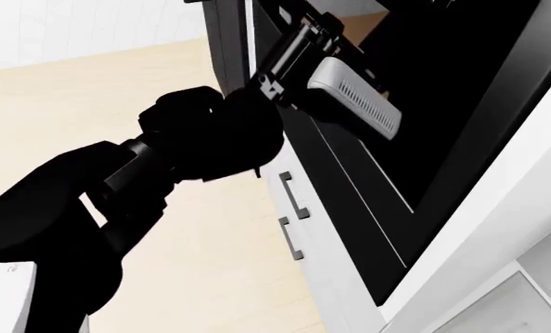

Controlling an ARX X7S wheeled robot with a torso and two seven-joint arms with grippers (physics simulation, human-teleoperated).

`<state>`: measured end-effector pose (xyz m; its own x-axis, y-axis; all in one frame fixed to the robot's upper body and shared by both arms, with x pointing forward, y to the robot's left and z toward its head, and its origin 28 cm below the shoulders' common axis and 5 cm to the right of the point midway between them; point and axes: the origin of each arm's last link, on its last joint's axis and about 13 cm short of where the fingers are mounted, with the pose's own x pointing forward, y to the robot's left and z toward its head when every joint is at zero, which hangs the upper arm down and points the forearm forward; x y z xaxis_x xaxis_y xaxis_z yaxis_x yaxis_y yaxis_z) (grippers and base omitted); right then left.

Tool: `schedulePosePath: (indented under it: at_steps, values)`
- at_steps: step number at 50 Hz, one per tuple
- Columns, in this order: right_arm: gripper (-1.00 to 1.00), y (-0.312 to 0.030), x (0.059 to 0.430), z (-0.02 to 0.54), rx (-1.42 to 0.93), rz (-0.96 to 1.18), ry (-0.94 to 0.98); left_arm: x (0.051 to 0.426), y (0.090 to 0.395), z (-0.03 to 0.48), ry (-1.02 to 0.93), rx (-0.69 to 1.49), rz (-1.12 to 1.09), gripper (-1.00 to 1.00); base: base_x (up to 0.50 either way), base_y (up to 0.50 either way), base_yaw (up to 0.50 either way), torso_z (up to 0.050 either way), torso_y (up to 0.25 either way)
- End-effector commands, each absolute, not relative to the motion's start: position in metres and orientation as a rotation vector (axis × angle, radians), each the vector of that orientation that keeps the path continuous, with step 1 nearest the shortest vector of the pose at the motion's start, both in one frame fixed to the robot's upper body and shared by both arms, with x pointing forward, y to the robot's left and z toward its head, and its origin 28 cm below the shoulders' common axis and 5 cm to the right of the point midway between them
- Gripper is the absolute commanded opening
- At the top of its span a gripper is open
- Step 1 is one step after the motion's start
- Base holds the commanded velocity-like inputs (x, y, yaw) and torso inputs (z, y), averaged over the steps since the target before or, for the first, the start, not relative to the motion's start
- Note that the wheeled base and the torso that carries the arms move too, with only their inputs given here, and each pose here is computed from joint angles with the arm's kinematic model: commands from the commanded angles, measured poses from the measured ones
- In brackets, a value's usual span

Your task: Open the oven door

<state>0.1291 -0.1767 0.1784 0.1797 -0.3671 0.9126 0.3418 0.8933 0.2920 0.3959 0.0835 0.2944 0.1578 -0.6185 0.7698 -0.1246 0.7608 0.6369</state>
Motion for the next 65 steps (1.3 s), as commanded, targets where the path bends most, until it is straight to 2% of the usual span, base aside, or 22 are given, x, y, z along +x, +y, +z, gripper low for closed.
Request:
schedulePosePath:
  at_steps: [1, 60, 61, 65]
  values:
    - [1.00, -0.177, 0.129, 0.179, 0.026, -0.501, -1.297, 0.395, 0.082, 0.301, -1.421, 0.650, -0.363, 1.00, 0.00, 0.00, 0.00, 0.000, 0.000]
    - [1.00, -0.177, 0.128, 0.179, 0.028, -0.500, -1.299, 0.392, 0.082, 0.294, -1.350, 0.619, -0.503, 1.00, 0.00, 0.00, 0.00, 0.000, 0.000]
    - [1.00, -0.177, 0.128, 0.179, 0.028, -0.500, -1.300, 0.392, 0.082, 0.294, -1.348, 0.620, -0.507, -1.00, 0.00, 0.00, 0.00, 0.000, 0.000]
    - [1.00, -0.177, 0.129, 0.179, 0.028, -0.500, -1.299, 0.392, 0.082, 0.293, -1.342, 0.624, -0.533, -1.00, 0.00, 0.00, 0.00, 0.000, 0.000]
